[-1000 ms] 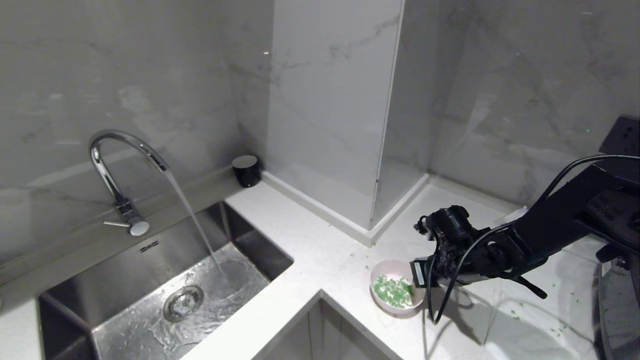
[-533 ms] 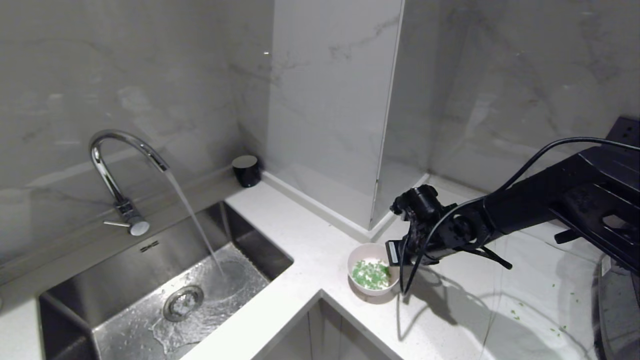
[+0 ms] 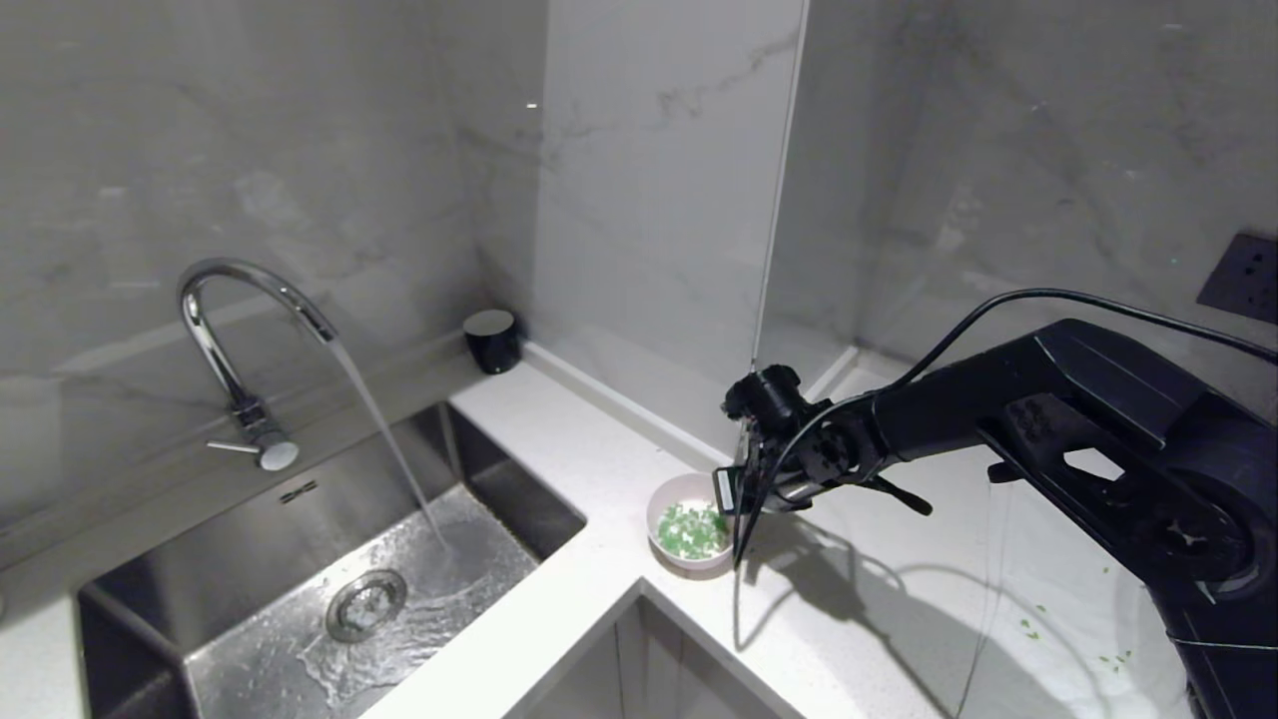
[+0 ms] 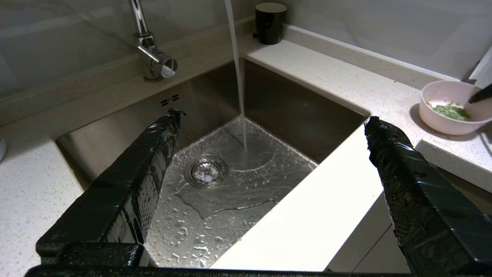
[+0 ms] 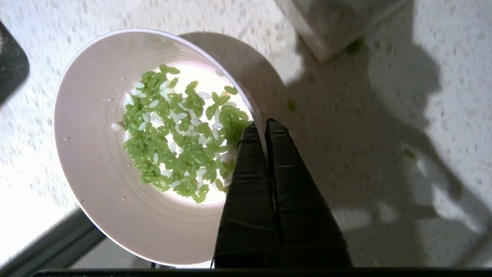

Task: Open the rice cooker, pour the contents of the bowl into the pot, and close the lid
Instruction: Fill a bowl with water from the tap

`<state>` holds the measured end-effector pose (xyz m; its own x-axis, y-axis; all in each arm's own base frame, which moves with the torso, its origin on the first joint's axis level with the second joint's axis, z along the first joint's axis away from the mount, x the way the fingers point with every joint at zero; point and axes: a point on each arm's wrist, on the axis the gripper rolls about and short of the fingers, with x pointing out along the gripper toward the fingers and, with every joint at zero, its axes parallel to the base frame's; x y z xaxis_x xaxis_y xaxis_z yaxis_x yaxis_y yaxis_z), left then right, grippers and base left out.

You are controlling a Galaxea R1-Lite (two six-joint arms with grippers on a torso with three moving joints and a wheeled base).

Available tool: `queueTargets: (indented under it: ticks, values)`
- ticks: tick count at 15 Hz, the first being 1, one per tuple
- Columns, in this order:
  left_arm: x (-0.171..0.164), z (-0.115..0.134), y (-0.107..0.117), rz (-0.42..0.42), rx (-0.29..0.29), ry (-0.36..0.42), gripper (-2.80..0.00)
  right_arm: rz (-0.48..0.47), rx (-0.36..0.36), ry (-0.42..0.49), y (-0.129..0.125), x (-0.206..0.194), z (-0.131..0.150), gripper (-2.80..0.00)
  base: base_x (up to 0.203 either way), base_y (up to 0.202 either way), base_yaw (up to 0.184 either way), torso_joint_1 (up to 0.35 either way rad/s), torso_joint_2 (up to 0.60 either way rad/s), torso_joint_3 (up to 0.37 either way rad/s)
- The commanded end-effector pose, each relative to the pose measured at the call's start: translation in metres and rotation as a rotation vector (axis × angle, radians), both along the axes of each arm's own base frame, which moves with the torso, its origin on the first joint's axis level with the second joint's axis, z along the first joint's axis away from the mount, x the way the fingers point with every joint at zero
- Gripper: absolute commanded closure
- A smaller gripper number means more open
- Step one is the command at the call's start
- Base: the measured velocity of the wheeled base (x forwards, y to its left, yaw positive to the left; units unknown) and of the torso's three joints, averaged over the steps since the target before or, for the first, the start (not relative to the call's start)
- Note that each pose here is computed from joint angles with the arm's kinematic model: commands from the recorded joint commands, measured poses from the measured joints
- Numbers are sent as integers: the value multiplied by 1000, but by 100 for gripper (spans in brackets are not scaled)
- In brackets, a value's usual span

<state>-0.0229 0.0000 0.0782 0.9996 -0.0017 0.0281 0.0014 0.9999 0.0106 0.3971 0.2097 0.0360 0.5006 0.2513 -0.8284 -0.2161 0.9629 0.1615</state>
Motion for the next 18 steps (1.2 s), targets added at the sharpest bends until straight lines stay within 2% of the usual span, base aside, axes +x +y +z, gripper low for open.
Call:
queueTargets:
  ticks: [1,5,7,10,12,13,18]
  values:
    - [1,-3,0,0,0,11,-280,-5,18,-11,11,10,-9,0,0,0,0,0,0,0]
    - [1,-3,0,0,0,11,-280,24,59,-36,39,7,-4,0,0,0,0,0,0,0]
    - [1,-3,0,0,0,11,-280,53,53,-19,51,-1,-6,0,0,0,0,0,0,0]
    - [1,-3,0,0,0,11,-280,74,28,9,60,-7,-15,0,0,0,0,0,0,0]
    - [1,-3,0,0,0,11,-280,72,26,14,61,-5,-11,0,0,0,0,0,0,0]
    - [1,-3,0,0,0,11,-280,66,28,14,62,-3,-9,-280,0,0,0,0,0,0]
    - [1,-3,0,0,0,11,-280,37,39,6,56,1,-2,-280,0,0,0,0,0,0]
